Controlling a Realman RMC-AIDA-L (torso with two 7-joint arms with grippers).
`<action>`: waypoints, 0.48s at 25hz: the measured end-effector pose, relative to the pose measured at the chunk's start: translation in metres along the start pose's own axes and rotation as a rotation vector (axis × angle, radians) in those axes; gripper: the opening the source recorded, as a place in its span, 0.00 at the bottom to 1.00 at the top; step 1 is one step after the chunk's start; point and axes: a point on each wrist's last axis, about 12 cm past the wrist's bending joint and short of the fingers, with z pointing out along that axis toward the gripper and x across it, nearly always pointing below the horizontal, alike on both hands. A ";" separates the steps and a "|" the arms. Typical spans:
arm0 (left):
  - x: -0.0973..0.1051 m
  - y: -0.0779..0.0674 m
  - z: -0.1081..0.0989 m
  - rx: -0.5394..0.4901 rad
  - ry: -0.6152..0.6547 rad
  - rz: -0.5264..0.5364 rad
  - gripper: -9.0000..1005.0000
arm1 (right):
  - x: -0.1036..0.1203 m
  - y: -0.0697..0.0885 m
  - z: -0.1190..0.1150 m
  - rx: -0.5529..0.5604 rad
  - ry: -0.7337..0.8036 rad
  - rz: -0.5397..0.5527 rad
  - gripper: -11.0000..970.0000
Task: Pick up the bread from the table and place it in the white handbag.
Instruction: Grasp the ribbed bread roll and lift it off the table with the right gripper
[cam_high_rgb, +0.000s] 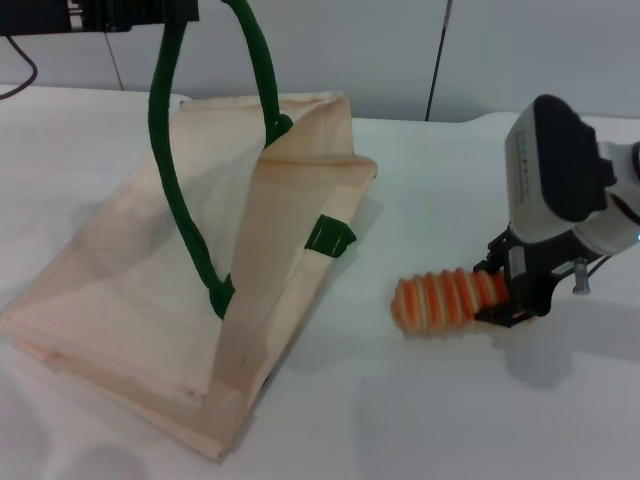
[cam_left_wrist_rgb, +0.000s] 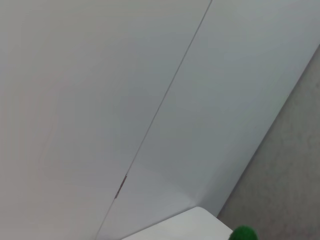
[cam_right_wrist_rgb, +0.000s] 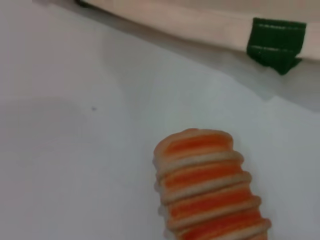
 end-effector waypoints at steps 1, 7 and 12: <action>0.000 0.000 0.000 0.000 0.000 0.000 0.13 | 0.001 -0.001 -0.002 0.004 -0.012 0.005 0.63; 0.000 0.000 0.000 0.002 0.000 -0.002 0.13 | 0.007 -0.007 -0.012 0.028 -0.083 0.032 0.58; -0.001 -0.001 0.002 0.006 0.000 0.000 0.13 | 0.004 -0.009 -0.023 0.013 -0.172 0.030 0.54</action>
